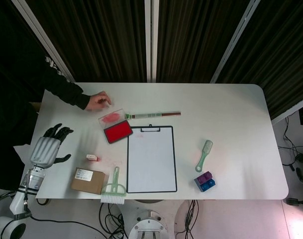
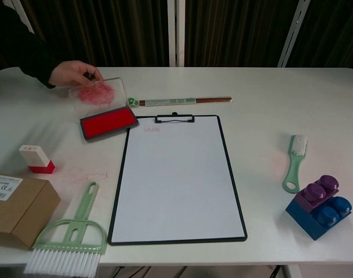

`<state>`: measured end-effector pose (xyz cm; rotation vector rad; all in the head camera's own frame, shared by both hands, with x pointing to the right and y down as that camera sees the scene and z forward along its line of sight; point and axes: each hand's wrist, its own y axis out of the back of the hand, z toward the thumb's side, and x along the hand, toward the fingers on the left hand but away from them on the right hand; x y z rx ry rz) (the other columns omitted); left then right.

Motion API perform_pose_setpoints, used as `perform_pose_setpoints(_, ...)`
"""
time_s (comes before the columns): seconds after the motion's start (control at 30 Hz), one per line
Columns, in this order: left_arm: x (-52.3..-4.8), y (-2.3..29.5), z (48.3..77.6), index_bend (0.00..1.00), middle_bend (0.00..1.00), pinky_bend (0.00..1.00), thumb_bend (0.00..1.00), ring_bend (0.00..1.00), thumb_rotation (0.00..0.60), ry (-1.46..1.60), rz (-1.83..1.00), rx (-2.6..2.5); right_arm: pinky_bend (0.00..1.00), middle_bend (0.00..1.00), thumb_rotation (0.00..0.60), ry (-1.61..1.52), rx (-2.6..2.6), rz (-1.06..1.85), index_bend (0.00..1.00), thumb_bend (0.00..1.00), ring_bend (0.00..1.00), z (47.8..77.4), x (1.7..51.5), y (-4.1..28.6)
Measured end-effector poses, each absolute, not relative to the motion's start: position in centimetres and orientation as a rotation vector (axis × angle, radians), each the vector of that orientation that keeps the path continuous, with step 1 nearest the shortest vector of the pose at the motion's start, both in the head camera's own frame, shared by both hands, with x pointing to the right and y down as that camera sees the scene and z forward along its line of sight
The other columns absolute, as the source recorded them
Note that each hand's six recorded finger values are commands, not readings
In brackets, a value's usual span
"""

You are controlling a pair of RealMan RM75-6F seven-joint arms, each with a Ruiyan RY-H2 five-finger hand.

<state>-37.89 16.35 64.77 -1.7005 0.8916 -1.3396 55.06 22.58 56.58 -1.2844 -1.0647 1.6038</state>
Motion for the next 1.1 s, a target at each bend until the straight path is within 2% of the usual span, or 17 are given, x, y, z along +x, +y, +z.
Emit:
perform_pose_setpoints(0.13,-37.7,16.4,64.7,0.18,0.20,0.20,0.12,0.10,0.600,0.881,-1.324,-1.719,0.00,0.00,0.600,-1.065,-1.279,1.603,0.00,0.25,0.00,56.4,55.1,22.5)
perform_pose_setpoints(0.23,-37.9,16.3,64.6,0.14,0.16,0.19,0.11,0.09,0.600,0.869,-1.313,-1.710,0.00,0.00,0.600,-1.066,-1.278,1.604,0.00,0.24,0.00,56.2,55.2,22.6)
perform_pose_setpoints(0.4,-39.1,16.6,64.7,0.12,0.12,0.18,0.11,0.08,0.518,0.855,-1.344,-1.687,0.00,0.00,0.600,-1.080,-1.272,1.608,0.00,0.23,0.00,55.9,55.7,22.9)
perform_pose_setpoints(0.77,-40.4,17.0,64.3,0.12,0.12,0.18,0.16,0.08,0.511,0.881,-1.356,-1.660,0.00,0.00,0.600,-1.091,-1.267,1.607,0.00,0.23,0.00,55.9,55.7,23.0)
perform_pose_setpoints(1.1,-40.4,16.7,64.1,0.12,0.12,0.18,0.16,0.08,0.512,0.886,-1.352,-1.664,0.00,0.00,0.600,-1.087,-1.266,1.608,0.00,0.23,0.00,55.9,55.5,22.9)
